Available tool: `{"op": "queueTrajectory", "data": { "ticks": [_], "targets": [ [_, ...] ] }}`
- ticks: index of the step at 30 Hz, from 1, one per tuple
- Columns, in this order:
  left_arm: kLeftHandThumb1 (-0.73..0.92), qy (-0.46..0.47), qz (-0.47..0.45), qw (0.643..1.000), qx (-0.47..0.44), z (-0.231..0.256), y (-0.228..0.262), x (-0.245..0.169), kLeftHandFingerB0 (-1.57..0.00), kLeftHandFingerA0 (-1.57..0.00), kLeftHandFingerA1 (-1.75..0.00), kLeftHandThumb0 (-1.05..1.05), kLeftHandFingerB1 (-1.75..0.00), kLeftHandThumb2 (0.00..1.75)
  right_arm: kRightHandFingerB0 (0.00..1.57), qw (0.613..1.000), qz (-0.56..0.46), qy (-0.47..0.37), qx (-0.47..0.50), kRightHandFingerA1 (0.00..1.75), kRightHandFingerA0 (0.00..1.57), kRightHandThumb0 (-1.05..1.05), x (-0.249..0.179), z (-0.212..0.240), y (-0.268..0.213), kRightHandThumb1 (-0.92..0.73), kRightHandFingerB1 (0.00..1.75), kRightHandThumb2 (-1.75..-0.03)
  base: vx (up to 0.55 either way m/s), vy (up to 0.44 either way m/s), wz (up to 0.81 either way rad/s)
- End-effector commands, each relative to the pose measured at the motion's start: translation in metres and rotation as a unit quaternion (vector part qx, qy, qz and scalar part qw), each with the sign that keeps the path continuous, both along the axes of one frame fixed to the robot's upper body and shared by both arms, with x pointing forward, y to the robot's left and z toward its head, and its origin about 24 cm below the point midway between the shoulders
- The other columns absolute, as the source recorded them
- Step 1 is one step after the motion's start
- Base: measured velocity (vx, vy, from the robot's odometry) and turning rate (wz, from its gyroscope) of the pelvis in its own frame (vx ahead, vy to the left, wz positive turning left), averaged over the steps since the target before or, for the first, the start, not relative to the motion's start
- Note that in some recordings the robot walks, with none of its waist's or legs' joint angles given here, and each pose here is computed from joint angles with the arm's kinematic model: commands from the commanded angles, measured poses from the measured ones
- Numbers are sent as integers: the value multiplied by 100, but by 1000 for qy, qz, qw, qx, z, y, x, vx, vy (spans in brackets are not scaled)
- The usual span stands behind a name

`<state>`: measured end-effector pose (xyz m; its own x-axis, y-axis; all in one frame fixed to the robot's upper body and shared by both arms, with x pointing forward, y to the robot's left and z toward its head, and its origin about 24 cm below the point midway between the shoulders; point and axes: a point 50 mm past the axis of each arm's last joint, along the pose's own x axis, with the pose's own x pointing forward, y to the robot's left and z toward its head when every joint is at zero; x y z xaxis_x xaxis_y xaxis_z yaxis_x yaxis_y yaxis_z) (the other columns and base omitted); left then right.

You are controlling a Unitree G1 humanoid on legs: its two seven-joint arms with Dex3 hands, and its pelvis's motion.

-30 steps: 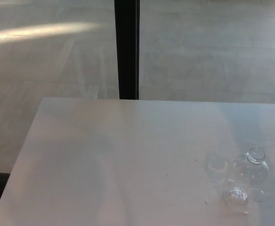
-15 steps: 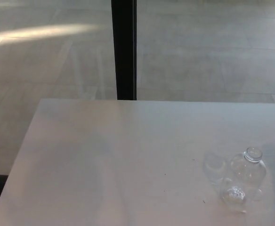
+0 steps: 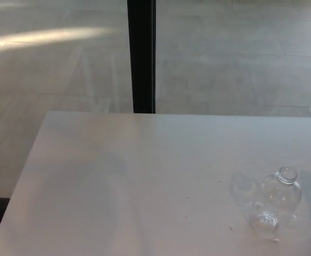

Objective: The robot uses its right hand to grab and lift the lid of the spray bottle kept in the middle of the desk and places the lid on the right side of the bottle

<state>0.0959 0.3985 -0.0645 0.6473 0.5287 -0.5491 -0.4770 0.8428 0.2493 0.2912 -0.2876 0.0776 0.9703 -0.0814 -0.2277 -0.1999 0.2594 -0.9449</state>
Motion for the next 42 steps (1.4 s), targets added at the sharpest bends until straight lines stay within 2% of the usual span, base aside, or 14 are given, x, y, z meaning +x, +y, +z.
{"op": "queueTrajectory", "data": {
  "ticks": [1,17,22,23,26,27,29,31,32,35,36,38,39,42],
  "targets": [
    [69,-3,-4,1000,14,5,6,-1,-62,-71,-58,-63,-44,61,0,1000,25,16,9,3,0,-91,-3,5,6,-56,0,-89,0,0,0],
    [68,3,-5,1000,11,4,5,-4,-61,-73,-59,-64,-44,61,0,996,18,-13,86,0,0,-95,-10,51,-1,-71,0,-62,0,0,0],
    [68,10,-3,1000,7,2,5,-5,-61,-72,-56,-63,-43,61,0,989,-10,-94,110,21,0,-105,-23,104,-33,-70,0,-108,0,0,0],
    [70,18,-11,1000,13,2,5,-6,-60,-71,-55,-63,-42,61,0,988,-23,-105,113,0,0,-93,-27,113,-39,-83,0,-65,0,0,0],
    [70,13,-11,1000,12,3,5,-5,-61,-73,-56,-63,-44,61,0,977,-55,-162,128,23,0,-105,-41,142,-65,-73,3,-112,0,0,0],
    [69,15,-9,1000,12,2,5,-5,-63,-74,-56,-64,-43,61,0,974,-61,-173,132,0,0,-99,-44,147,-68,-88,3,-68,0,0,0],
    [69,17,-5,1000,12,2,5,-4,-63,-74,-56,-64,-43,61,0,971,-67,-187,137,0,0,-99,-49,153,-73,-88,3,-68,0,0,0],
    [69,8,-12,1000,11,4,5,-3,-61,-71,-58,-63,-43,60,0,948,-111,-237,182,48,0,-105,-73,171,-95,-66,42,-110,0,0,0],
    [70,8,-14,1000,12,4,5,-3,-61,-70,-58,-62,-44,61,2,937,-150,-247,195,37,0,-103,-84,171,-108,-79,61,-63,0,0,0],
    [69,9,-13,1000,12,3,4,-2,-63,-71,-60,-63,-44,61,10,921,-205,-259,209,62,0,-105,-105,158,-130,-77,73,-63,0,0,0],
    [69,6,-13,1000,11,4,4,-2,-63,-71,-60,-63,-44,61,13,911,-245,-258,207,69,0,-105,-116,142,-143,-58,70,-99,0,0,0],
    [69,0,-11,1000,8,4,4,0,-64,-71,-61,-63,-44,61,12,895,-300,-251,215,80,0,-105,-131,120,-156,-75,84,-64,0,0,0],
    [68,-1,-7,1000,7,4,4,0,-64,-72,-60,-64,-44,61,1,884,-330,-249,218,72,5,-64,-138,105,-162,-25,64,-97,0,0,0],
    [69,3,2,1000,5,2,4,-1,-64,-72,-60,-63,-44,61,21,851,-406,-236,233,78,1,-103,-160,67,-175,-58,84,-98,0,0,0]
  ]
}}
